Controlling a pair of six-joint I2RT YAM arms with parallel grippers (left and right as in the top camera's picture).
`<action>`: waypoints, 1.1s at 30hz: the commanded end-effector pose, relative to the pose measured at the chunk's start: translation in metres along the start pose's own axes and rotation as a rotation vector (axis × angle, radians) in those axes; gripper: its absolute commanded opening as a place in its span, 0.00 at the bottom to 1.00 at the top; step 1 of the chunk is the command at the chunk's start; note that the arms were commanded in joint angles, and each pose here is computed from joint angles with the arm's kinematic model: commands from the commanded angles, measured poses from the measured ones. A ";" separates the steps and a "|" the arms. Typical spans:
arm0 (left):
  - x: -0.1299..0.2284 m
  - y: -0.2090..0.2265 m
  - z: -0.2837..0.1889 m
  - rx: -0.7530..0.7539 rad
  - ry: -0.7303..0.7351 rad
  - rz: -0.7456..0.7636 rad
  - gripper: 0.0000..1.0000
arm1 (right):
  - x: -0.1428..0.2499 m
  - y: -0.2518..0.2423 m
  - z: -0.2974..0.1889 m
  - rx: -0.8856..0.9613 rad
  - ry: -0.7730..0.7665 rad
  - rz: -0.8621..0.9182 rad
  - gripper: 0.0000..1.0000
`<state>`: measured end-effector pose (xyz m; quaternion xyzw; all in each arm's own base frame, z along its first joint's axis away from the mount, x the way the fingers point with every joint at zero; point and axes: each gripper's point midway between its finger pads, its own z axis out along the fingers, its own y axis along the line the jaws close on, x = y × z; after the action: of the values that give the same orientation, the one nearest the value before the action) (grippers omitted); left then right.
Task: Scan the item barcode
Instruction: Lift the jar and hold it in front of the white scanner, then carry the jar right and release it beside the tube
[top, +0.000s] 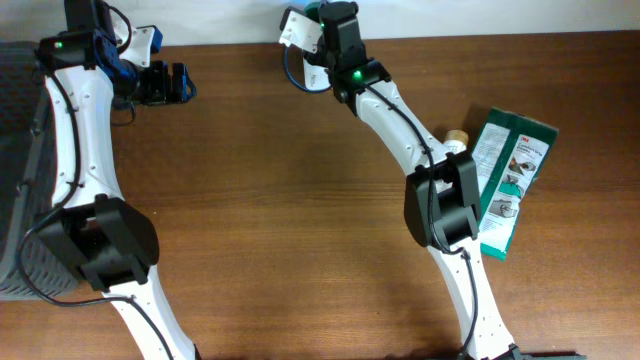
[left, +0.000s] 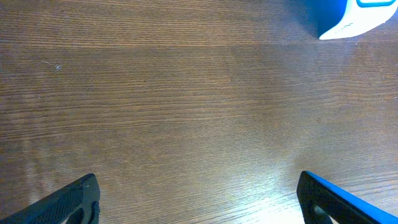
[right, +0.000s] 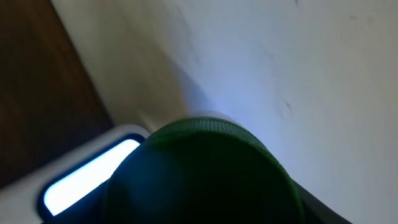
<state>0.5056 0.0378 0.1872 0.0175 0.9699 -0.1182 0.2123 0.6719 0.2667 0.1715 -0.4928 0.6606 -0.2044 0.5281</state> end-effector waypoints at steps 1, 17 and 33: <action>-0.005 -0.001 -0.008 0.009 -0.025 -0.007 0.99 | -0.053 -0.038 -0.041 -0.022 -0.132 0.198 0.62; -0.005 -0.001 -0.008 0.009 -0.024 -0.007 0.99 | -0.009 0.147 -0.196 -1.059 0.372 0.593 0.58; -0.005 -0.001 -0.008 0.009 -0.025 -0.007 0.99 | 0.226 0.101 -0.176 -0.724 0.868 0.684 0.54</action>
<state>0.5056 0.0378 0.1872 0.0175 0.9699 -0.1183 0.2122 0.4776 0.1101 0.0579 -0.3098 0.9469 0.0554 0.0660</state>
